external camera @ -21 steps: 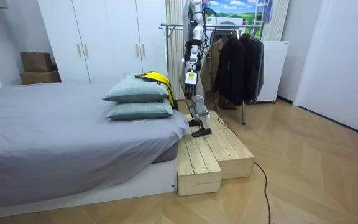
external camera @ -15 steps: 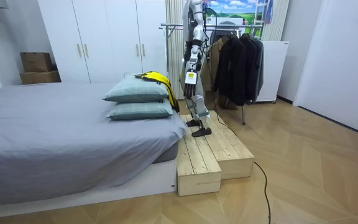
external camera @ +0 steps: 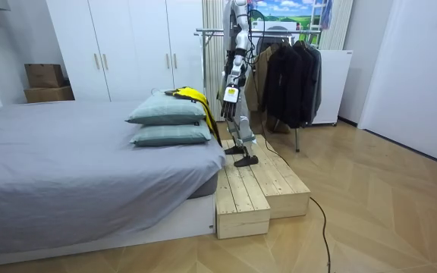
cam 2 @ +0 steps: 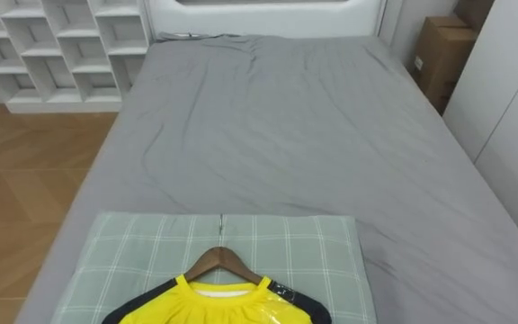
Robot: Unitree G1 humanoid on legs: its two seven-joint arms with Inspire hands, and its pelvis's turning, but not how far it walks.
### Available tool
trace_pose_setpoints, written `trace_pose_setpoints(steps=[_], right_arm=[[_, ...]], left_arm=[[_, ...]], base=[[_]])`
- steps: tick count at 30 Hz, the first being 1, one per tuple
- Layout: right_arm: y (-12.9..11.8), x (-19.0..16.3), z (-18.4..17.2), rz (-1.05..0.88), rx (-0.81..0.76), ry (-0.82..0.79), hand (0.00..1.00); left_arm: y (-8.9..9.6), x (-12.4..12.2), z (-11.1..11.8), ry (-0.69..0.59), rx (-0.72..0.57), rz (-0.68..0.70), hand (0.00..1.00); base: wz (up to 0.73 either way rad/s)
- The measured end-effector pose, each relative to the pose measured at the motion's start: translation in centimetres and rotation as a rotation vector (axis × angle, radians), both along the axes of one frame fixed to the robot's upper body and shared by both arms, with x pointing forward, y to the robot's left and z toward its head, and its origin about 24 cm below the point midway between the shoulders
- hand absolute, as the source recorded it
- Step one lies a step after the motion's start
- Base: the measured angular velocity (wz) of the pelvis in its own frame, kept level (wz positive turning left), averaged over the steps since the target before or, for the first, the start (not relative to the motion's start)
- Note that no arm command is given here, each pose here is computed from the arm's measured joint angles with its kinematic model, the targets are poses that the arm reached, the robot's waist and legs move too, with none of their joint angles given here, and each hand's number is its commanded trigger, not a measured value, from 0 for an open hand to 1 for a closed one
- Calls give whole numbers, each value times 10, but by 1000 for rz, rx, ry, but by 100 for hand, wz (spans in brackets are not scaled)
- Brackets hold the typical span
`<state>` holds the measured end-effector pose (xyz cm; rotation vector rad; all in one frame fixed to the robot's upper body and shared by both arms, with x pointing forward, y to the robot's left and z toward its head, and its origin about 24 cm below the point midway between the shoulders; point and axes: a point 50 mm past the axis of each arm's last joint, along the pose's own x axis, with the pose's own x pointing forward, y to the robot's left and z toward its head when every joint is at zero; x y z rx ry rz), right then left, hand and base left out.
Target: Hang clothes
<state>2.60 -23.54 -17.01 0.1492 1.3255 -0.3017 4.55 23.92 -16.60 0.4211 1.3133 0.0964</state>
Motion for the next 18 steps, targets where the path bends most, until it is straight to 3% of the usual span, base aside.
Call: trace_pose_setpoints(steps=[10,18], right_arm=[[0,-7,0,-38,8,7,0],[-1,-7,0,-42,3,11,0]], left_arm=[[1,1,1,-30,18,59,0],[7,-9,2,-51,119,159,0]], base=[[0],[1]])
